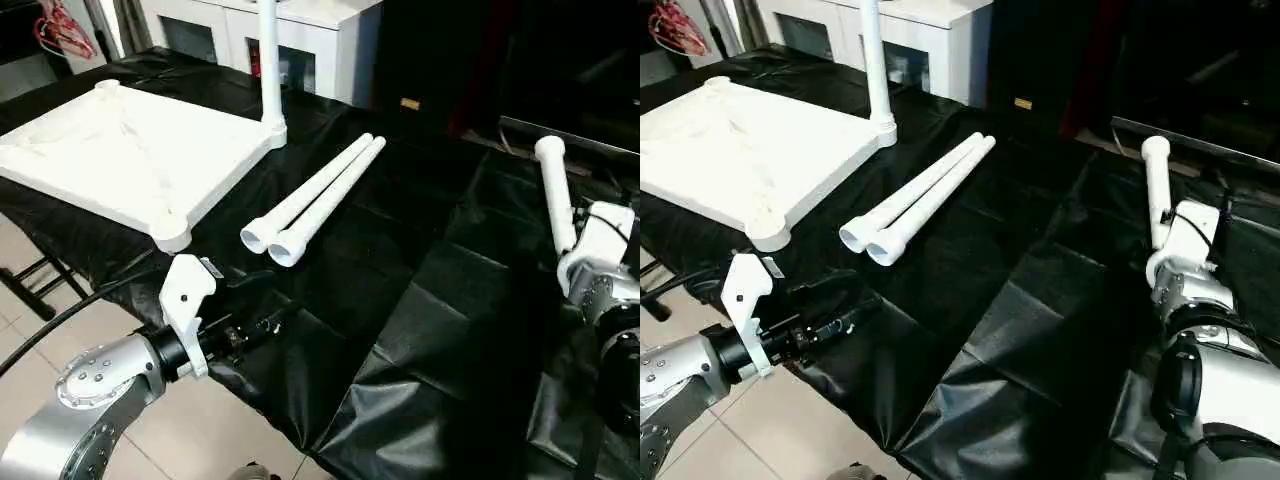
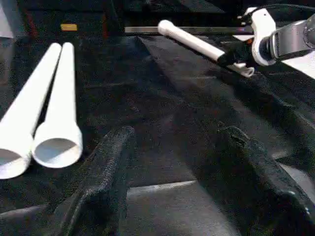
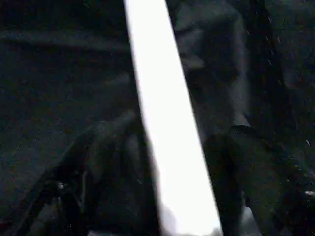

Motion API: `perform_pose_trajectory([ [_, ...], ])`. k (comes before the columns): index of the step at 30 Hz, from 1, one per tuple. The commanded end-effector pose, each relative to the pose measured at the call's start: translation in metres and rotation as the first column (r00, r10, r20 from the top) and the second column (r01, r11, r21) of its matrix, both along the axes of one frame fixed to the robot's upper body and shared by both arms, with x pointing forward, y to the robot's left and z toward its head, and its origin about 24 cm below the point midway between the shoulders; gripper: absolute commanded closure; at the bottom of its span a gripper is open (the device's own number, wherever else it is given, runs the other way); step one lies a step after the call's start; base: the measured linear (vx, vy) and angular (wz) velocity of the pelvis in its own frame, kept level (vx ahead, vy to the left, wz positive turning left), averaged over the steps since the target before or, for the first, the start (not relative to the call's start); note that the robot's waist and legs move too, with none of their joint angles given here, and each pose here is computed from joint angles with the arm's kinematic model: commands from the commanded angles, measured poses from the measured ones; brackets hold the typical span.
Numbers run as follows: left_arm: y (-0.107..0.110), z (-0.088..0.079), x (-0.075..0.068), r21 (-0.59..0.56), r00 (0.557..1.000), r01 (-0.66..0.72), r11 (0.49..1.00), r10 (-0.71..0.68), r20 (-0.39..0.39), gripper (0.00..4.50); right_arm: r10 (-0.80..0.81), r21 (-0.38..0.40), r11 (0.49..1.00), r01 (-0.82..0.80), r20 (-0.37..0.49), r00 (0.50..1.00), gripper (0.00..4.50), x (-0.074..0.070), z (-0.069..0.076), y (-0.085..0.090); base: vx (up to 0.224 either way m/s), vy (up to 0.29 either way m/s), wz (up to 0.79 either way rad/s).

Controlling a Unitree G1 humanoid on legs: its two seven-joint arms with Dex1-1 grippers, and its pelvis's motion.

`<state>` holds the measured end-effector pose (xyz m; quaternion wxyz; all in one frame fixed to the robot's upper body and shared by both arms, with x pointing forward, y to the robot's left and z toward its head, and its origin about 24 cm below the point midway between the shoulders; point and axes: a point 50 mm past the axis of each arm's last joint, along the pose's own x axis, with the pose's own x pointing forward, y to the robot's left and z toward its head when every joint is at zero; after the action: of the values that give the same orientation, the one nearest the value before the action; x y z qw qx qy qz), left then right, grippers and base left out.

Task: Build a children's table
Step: Insert table leg to table base

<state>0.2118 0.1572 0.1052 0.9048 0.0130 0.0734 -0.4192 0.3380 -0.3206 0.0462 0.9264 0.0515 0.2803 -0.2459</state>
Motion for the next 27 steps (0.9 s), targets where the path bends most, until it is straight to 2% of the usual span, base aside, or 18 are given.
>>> perform_pose_trajectory([
  [1,0.000,0.000,0.000,0.011,1.000,0.012,1.000,-0.012,-0.002,1.56,-0.034,0.012,0.999,0.034,-0.024,0.999,0.95,-0.007,-0.004,-0.007,0.000,0.000,0.00],
  [4,0.001,0.000,0.000,0.015,1.000,0.011,1.000,-0.011,-0.005,1.56,-0.038,0.033,0.999,0.040,-0.035,0.999,1.22,-0.008,-0.007,-0.007,0.000,0.000,0.00],
  [7,0.001,0.000,-0.001,0.019,1.000,0.010,1.000,-0.010,-0.006,1.56,-0.041,0.049,0.998,0.043,-0.035,0.999,1.31,-0.009,-0.008,-0.006,0.000,0.000,0.00],
  [9,0.002,0.001,-0.002,0.023,1.000,0.009,1.000,-0.009,-0.004,1.56,-0.041,0.059,0.997,0.043,-0.033,0.999,1.57,-0.009,-0.009,-0.005,0.000,0.000,0.00],
  [19,0.004,0.000,-0.002,0.036,1.000,0.006,0.999,-0.006,0.002,1.56,-0.017,0.071,0.997,0.018,-0.011,1.000,2.25,-0.006,-0.008,-0.001,0.000,0.000,0.00],
  [21,0.005,0.000,-0.003,0.036,1.000,0.006,0.999,-0.006,0.002,1.56,-0.007,0.073,0.997,0.006,0.014,1.000,2.47,-0.003,-0.006,0.001,0.000,0.000,0.00],
  [24,0.006,-0.001,-0.002,0.034,1.000,-0.006,0.999,0.006,0.008,1.56,0.045,0.084,0.995,-0.054,0.107,0.993,2.74,0.005,0.002,0.007,0.000,0.000,0.00],
  [26,0.006,-0.001,-0.002,0.033,1.000,-0.009,0.999,0.009,0.011,1.56,0.052,0.083,0.995,-0.062,0.115,0.992,2.91,0.006,0.002,0.008,0.000,0.000,0.00],
  [27,0.007,-0.002,0.001,0.016,0.999,-0.044,0.999,0.044,0.019,1.56,0.051,0.074,0.995,-0.063,0.155,0.987,3.06,0.008,0.005,0.009,0.000,0.000,0.00],
])
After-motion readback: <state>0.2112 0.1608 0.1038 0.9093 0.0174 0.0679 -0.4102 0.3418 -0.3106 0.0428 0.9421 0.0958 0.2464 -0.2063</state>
